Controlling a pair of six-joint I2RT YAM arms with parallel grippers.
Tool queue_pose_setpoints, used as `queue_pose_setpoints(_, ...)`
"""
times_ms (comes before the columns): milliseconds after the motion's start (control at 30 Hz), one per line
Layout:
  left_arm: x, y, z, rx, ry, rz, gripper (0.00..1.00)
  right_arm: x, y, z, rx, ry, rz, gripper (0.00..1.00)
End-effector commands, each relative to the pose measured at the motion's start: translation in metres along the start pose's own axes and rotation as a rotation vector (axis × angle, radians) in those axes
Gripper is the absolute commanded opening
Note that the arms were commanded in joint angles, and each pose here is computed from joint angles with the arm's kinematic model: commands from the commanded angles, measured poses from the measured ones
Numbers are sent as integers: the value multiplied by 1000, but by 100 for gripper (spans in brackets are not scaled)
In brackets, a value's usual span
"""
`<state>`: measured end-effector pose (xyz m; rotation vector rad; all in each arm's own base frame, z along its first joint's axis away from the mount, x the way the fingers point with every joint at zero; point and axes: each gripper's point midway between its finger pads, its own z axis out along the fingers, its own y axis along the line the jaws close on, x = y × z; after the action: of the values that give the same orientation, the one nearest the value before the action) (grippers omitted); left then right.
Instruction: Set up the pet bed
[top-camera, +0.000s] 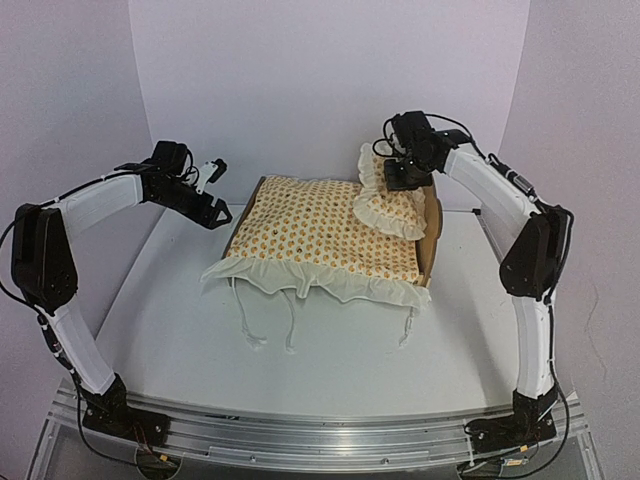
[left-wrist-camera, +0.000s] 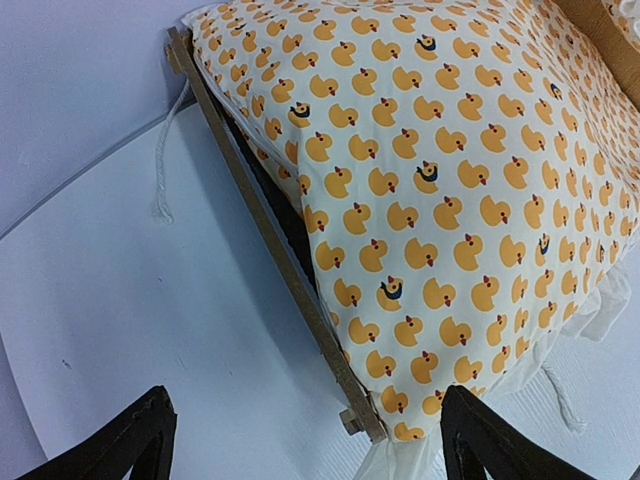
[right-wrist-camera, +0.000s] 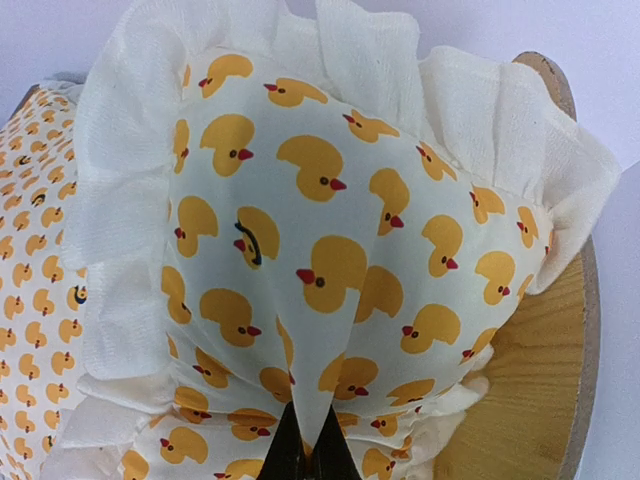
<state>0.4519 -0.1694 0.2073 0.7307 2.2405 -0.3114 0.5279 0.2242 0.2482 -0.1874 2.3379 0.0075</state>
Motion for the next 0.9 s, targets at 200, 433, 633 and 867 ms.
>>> queue_pose_setpoints(200,-26,-2,-35,-22,-82,45,91,11,-4,32,-29,46,-25,2)
queue_pose_setpoints(433,-26,-2,-38,-25,-82,49,91,6,-6,22,-31,32,-1,46)
queue_pose_setpoints(633,-29,1,-51,-36,-96,40,92,-40,5,-41,-144,-106,22,80)
queue_pose_setpoints(867,-30,11,-111,-90,-176,28,95,-74,13,-176,-376,-297,-6,87)
